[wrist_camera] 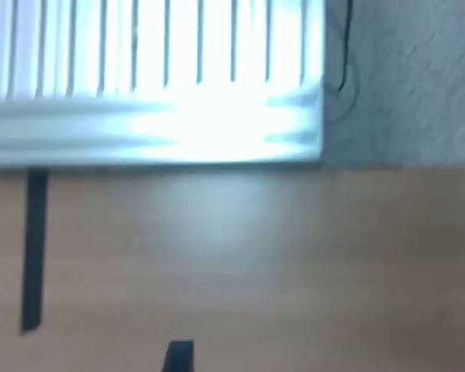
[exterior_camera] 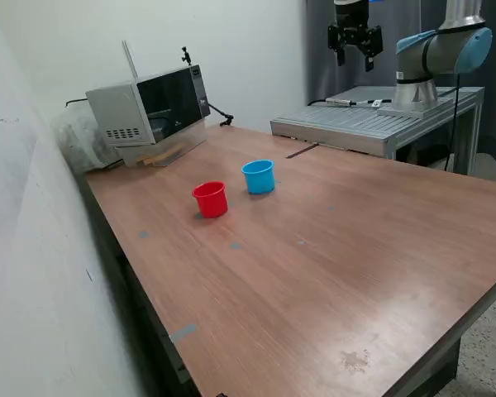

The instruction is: Place red objects in the red bin, and blue objects in the blue bin.

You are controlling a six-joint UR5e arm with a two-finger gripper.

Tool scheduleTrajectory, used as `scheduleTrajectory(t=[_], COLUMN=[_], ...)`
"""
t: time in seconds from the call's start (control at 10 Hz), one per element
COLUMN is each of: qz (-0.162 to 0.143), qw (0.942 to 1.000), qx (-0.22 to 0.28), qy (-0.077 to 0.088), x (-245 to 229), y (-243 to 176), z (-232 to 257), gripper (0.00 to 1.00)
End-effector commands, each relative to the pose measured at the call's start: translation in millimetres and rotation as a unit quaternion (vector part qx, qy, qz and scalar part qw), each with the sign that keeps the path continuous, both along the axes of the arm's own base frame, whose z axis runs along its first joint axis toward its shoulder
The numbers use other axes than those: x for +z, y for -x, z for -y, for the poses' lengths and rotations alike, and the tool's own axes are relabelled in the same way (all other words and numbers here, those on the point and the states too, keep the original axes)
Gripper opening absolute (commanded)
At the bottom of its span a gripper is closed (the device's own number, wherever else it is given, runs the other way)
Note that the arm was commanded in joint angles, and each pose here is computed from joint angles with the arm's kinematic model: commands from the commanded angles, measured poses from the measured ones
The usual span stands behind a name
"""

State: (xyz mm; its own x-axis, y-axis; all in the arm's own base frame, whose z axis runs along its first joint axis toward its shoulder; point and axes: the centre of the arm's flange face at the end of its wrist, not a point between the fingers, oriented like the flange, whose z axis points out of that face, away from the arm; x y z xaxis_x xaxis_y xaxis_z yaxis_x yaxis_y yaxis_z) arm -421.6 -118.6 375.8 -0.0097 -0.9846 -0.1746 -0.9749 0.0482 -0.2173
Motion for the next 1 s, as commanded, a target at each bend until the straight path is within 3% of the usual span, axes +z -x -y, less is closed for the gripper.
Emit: scheduleTrajectory(t=[0.0,0.9], qz=[0.035,0.038], qw=[0.999,0.9989], qx=[-0.003,-0.007], qy=[0.03,0.028], x=[13.6,18.8], y=[-66.0,-61.7], z=[5.6,1.3], gripper=[1.0,1.0])
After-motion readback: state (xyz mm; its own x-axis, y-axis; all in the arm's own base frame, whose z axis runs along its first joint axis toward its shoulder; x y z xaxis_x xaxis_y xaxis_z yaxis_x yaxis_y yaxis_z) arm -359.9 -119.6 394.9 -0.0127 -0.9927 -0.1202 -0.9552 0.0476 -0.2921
